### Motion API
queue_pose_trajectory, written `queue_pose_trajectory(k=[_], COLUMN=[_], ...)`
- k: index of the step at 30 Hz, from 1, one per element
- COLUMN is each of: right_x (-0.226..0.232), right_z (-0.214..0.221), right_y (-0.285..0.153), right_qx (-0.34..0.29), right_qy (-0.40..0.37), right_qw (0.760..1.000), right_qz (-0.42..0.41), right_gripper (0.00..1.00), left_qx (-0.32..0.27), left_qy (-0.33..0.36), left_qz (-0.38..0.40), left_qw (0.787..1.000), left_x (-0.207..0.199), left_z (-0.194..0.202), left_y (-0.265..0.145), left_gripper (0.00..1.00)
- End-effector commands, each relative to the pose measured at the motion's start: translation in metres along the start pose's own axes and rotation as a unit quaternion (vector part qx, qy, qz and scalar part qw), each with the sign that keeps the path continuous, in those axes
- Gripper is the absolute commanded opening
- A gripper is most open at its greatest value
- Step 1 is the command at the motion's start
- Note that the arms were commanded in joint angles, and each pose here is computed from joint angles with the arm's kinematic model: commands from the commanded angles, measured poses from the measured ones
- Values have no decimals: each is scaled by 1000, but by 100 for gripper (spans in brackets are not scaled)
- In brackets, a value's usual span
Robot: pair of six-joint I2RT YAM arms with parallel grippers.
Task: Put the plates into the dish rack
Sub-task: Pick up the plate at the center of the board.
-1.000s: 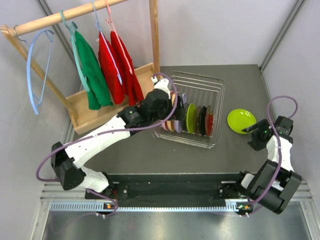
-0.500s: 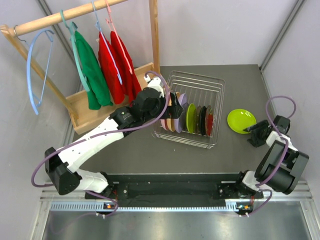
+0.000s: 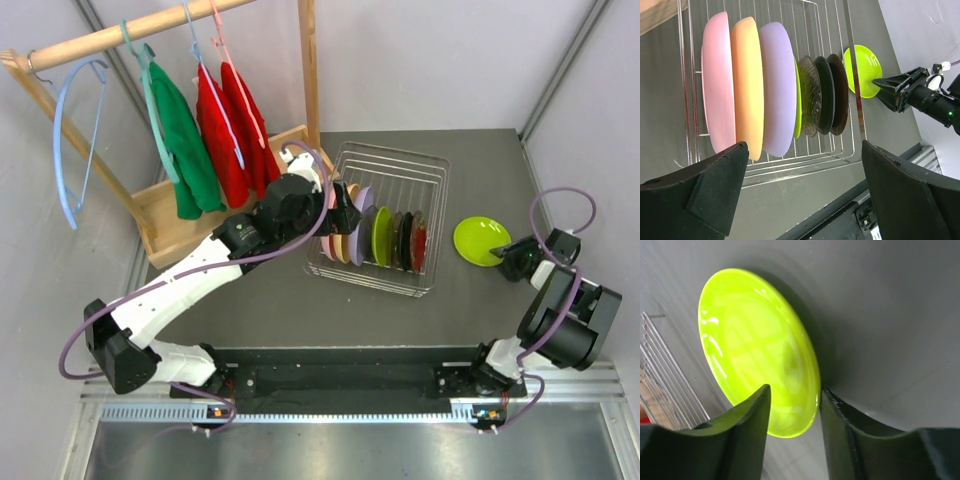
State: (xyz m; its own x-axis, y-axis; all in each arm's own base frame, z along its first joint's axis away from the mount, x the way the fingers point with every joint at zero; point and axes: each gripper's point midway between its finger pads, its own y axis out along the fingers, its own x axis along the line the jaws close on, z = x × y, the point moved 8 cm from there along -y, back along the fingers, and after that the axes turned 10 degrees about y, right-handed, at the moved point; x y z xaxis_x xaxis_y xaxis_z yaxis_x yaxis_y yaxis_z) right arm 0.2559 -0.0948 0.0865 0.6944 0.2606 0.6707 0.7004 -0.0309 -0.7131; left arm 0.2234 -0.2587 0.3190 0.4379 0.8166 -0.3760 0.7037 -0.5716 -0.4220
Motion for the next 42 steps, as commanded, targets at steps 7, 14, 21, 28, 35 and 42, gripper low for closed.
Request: queue_pose_trajectory(k=[7,14,21,28,35,42], right_x=[-22,-22,10,59,94,123], right_z=[5,5,-2,-10,-3,16], right_y=[7,6,-24,-74,-124,-165], right_qx=[8,14,-11,-32,-31,45], right_qy=[4,5,-8,-17,-36,-88], right_qw=[998,998,1000,997,988,963], right_qz=[59,65,5,-68,-146,-252], right_gripper=[10,0,0,0,0,0], left_qx=[-34,-30,-34,-36,-34,-43], left_qy=[-13,-16,-17,-18,-18,-21], left_qz=[-1,-3,-10,-4,7,32], left_qw=[999,999,999,999,999,998], left_x=[2,4,6,5,2,-3], left_z=[-10,-7,-8,-10,-10,-14], left_y=[-11,-10,-13,-15,-16,-17], left_gripper=[99,99,99,99,99,99])
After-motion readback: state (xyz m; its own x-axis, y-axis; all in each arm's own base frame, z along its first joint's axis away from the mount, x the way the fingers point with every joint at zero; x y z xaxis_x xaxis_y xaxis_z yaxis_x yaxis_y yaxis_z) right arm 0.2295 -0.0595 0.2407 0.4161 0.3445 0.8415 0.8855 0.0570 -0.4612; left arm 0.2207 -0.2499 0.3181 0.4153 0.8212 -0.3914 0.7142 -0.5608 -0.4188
